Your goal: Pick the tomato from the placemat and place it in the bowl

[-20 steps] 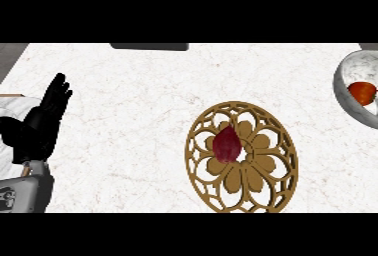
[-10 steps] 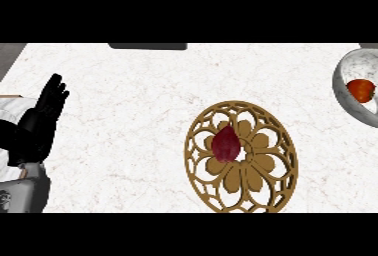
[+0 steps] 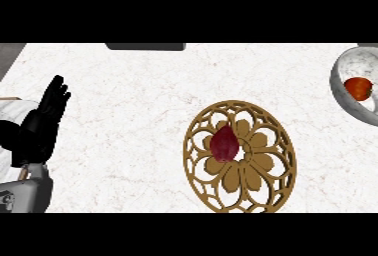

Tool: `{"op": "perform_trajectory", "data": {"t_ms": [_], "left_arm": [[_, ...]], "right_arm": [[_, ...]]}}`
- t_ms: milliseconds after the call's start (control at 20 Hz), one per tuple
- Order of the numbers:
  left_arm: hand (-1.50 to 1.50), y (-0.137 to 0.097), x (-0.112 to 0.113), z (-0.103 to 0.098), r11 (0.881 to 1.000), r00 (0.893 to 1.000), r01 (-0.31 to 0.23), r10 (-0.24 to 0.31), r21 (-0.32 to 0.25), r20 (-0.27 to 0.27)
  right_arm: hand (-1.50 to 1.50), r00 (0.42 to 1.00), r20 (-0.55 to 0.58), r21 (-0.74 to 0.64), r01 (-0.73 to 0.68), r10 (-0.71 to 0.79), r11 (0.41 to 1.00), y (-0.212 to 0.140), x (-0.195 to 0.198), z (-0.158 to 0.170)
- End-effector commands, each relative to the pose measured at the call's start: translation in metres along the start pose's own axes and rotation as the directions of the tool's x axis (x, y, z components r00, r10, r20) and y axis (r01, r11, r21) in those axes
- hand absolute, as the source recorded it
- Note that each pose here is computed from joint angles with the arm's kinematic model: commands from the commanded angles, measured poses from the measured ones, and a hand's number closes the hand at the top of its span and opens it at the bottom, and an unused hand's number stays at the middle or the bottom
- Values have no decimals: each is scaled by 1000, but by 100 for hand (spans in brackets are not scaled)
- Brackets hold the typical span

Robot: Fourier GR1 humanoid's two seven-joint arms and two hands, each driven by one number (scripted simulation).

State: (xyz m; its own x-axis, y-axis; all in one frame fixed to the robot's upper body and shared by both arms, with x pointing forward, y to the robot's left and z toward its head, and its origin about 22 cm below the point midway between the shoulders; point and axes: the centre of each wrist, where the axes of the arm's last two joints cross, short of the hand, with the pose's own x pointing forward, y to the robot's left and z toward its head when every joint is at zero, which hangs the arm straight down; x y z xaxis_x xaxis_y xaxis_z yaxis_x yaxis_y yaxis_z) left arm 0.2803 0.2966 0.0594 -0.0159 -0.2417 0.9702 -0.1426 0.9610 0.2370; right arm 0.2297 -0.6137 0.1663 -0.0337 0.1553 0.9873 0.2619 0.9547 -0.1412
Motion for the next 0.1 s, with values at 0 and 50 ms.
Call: {"op": "perform_trajectory", "data": {"t_ms": [0,50], "left_arm": [[0,10,-2,0,1000,1000,16,-16,1,-5],[0,9,1,0,1000,1000,-5,5,-2,0]], "right_arm": [[-150,991,92,87,92,-100,992,-14,4,14],[-150,992,83,85,87,-94,993,-16,3,16]]}}
